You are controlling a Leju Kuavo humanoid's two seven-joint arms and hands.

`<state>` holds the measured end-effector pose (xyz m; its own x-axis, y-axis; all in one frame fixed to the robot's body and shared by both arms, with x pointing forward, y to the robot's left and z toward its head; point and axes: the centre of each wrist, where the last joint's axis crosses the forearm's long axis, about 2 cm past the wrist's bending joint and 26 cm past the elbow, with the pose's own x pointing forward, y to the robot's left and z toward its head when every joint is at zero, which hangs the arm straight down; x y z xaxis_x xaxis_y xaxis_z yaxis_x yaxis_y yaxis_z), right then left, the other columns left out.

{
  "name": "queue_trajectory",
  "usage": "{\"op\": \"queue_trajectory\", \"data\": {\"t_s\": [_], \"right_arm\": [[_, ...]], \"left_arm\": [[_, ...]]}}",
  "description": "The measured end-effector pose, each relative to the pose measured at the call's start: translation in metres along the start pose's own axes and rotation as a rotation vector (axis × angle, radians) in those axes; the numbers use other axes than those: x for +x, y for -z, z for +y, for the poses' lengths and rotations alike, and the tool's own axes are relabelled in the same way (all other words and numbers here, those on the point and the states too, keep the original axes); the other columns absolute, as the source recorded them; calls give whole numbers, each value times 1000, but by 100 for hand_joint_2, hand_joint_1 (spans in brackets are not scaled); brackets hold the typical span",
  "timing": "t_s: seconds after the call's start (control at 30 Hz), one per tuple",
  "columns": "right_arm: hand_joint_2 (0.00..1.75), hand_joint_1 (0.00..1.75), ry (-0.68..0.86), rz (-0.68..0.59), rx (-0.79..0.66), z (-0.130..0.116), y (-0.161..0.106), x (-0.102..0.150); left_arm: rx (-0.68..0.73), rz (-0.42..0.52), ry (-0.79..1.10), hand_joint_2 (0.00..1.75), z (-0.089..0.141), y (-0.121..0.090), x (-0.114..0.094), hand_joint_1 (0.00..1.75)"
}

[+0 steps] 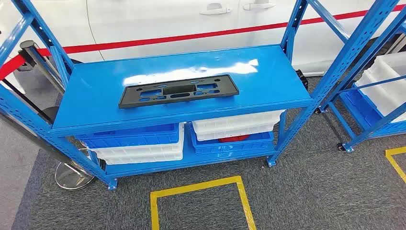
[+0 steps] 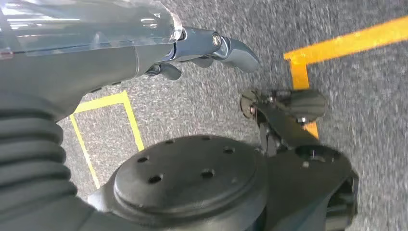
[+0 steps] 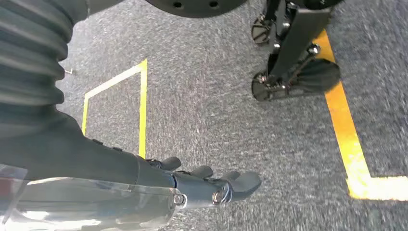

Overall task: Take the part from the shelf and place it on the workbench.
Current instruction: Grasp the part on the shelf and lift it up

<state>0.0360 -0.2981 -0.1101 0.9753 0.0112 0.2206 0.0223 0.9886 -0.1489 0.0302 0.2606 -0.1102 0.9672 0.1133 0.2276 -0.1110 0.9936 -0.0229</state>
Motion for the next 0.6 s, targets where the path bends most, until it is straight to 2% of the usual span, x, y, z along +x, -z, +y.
{"op": "queue_trajectory", "data": {"t_s": [0.17,0.33,0.43,0.6], "right_arm": [[175,0,32,-45,-40,-4,2,9],[175,0,89,-160,-92,-12,5,34],[175,0,123,-260,-124,-19,6,56],[175,0,168,-466,-175,-37,5,108]], "left_arm": [[12,7,-9,0,-3,0,2,0],[31,14,-17,0,-5,1,4,0],[43,20,-20,0,-6,1,5,0],[61,24,-23,0,-7,2,8,0]]}}
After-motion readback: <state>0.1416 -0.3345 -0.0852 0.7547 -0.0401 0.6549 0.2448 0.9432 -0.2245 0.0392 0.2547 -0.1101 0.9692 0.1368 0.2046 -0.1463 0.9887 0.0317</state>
